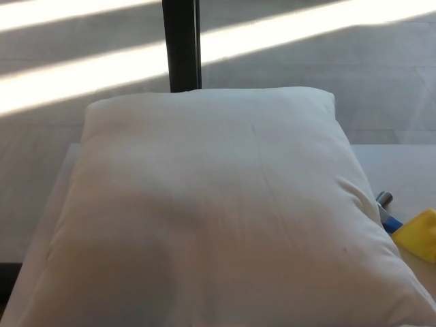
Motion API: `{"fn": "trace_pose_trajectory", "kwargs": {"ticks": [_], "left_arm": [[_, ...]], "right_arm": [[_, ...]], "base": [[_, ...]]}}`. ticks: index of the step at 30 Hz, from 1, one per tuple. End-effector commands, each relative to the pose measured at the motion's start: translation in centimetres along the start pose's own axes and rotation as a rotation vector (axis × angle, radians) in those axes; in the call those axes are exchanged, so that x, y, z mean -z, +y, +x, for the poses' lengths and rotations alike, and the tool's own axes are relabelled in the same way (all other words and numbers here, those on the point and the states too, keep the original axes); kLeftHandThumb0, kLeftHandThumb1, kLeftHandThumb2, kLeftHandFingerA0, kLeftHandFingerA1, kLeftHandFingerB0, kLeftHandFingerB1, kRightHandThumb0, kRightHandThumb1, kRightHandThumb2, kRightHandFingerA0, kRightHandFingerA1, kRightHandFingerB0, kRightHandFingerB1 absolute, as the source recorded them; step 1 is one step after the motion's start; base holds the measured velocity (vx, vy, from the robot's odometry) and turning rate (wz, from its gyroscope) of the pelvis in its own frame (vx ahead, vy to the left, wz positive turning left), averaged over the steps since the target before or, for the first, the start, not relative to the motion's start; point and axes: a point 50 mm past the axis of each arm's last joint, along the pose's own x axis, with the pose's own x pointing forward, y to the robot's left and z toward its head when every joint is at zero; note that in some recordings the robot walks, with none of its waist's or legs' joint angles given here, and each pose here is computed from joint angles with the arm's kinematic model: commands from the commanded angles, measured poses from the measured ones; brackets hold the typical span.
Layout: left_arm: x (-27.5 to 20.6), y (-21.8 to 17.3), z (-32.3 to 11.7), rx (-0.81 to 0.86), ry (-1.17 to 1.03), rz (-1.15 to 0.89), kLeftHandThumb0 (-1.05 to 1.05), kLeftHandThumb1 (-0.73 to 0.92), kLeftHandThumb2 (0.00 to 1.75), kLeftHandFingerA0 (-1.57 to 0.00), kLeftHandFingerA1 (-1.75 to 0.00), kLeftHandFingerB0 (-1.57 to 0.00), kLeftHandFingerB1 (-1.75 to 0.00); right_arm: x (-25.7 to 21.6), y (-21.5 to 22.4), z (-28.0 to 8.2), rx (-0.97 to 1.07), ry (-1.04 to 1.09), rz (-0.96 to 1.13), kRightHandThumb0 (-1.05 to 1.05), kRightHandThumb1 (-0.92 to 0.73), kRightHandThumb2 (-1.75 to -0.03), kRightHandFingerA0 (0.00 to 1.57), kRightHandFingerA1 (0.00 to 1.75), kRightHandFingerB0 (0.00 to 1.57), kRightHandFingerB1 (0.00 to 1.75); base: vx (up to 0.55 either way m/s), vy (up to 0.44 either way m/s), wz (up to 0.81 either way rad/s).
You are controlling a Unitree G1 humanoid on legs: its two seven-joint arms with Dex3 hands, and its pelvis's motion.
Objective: A hammer is kept on the right hand side and a pillow is kept on the left hand side on the desk infront of the robot and the robot uses its right hand to pick up the hammer and makes a downward swinging motion to hit the pillow
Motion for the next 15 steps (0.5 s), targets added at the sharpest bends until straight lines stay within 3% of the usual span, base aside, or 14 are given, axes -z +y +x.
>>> {"fn": "trace_pose_trajectory", "kwargs": {"ticks": [1, 2, 3, 4, 5, 6, 8, 9, 12, 15], "left_arm": [[-1.1, 2.3, 0.1, -0.135, -0.048, -0.191, -0.5, 0.57, 0.57, -0.76, -0.55, -0.66, -0.5], [-1.0, 2.3, 0.1, -0.127, -0.055, -0.21, -0.49, 0.57, 0.57, -0.74, -0.57, -0.66, -0.52], [-1.0, 2.3, 0.1, -0.124, -0.058, -0.218, -0.49, 0.57, 0.57, -0.74, -0.57, -0.66, -0.52], [-0.9, 2.2, 0.1, -0.124, -0.058, -0.218, -0.5, 0.56, 0.57, -0.73, -0.56, -0.69, -0.52], [-0.9, 2.2, 0.1, -0.125, -0.06, -0.216, -0.51, 0.57, 0.57, -0.76, -0.56, -0.69, -0.51], [-1.0, 2.1, 0.1, -0.123, -0.063, -0.213, -0.51, 0.58, 0.57, -0.74, -0.55, -0.65, -0.49], [-1.1, 2.0, 0.1, -0.115, -0.064, -0.217, -0.5, 0.58, 0.58, -0.74, -0.55, -0.66, -0.5], [-1.2, 2.0, 0.2, -0.115, -0.062, -0.256, -0.49, 0.57, 0.57, -0.73, -0.56, -0.64, -0.5], [-1.4, 1.8, 0.3, -0.117, -0.058, -0.25, -0.51, 0.57, 0.57, -0.75, -0.54, -0.66, -0.5], [-1.4, 1.6, 0.2, -0.112, -0.068, -0.245, -0.53, 0.58, 0.58, -0.78, -0.56, -0.68, -0.51]], "right_arm": [[-1.5, -3.3, 0.5, 0.161, 0.014, 0.301, -0.69, -0.69, -0.61, 0.45, 0.62, 0.37, 0.36], [-1.7, -3.4, 0.6, 0.172, 0.036, 0.337, -0.74, -0.71, -0.62, 0.26, 0.59, 0.25, 0.35], [-1.7, -3.5, 0.7, 0.176, 0.047, 0.354, -0.74, -0.71, -0.62, 0.26, 0.59, 0.25, 0.35], [-1.7, -3.8, 0.7, 0.174, 0.056, 0.396, -0.38, -0.45, -1.03, 0.03, 0.54, 0.0, 0.5], [-1.7, -4.1, 0.8, 0.196, 0.064, 0.455, -0.76, -0.57, -0.91, 0.0, 0.18, 0.03, 0.25], [-2.1, -4.5, 0.9, 0.251, 0.074, 0.541, -0.64, -0.73, -0.61, 0.05, 0.28, 0.23, 0.39], [-2.8, -5.1, 1.0, 0.317, 0.086, 0.612, -0.65, -0.75, -0.64, 0.05, 0.3, 0.14, 0.36], [-3.7, -5.4, 1.1, 0.335, 0.066, 0.682, -0.75, -0.57, -0.96, 0.0, 0.25, 0.0, 0.22], [-6.5, -6.5, 1.3, 0.292, -0.077, 0.781, -0.89, -0.64, -0.92, 0.0, 0.07, 0.0, 0.0], [-9.7, -7.0, 1.4, 0.293, -0.144, 0.78, -0.92, -0.71, -0.98, 0.0, 0.09, 0.0, 0.0]], "base": [[0.0, 0.0, 0.0], [0.0, 0.0, 0.0], [0.0, 0.0, 0.0], [0.0, 0.0, 0.0], [0.0, 0.0, 0.0], [0.0, 0.0, 0.0], [0.0, 0.0, 0.0], [0.0, 0.0, 0.0], [0.0, 0.0, 0.0], [0.0, 0.0, 0.0]]}}
